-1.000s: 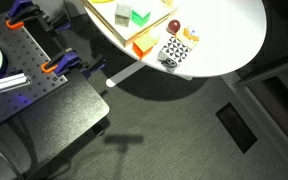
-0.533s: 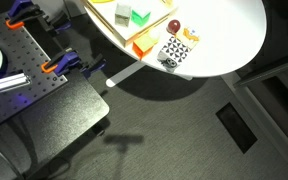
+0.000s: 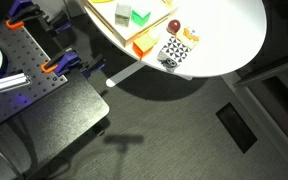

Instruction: Pick up the blue block and put it in the tray

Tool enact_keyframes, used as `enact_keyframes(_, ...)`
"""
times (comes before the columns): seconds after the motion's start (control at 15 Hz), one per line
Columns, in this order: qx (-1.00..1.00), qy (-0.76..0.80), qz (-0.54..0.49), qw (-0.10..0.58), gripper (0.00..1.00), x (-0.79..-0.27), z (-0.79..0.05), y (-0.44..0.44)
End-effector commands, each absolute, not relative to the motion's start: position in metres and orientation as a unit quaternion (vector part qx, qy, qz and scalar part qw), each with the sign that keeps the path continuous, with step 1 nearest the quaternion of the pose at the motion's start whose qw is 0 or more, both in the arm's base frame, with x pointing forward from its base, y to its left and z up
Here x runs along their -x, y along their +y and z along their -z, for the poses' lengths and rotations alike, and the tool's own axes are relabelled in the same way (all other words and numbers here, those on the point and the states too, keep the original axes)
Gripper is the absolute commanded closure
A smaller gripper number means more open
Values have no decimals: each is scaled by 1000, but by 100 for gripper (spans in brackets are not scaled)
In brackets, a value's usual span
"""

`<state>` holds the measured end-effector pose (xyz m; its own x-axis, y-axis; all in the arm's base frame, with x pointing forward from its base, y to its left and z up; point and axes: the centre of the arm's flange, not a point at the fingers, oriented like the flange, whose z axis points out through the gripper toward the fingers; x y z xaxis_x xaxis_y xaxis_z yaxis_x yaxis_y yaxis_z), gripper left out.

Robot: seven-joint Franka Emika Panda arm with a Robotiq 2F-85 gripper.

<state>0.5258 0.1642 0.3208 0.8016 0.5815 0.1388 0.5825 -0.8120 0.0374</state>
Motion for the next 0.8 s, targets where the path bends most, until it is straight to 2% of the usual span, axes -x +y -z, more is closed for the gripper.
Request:
enact_keyframes(0.0, 945, -316, 83, 0, 0, -548, -308, 175)
enact_keyframes(0.73, 939, -333, 84, 13, 0, -563, -276, 194)
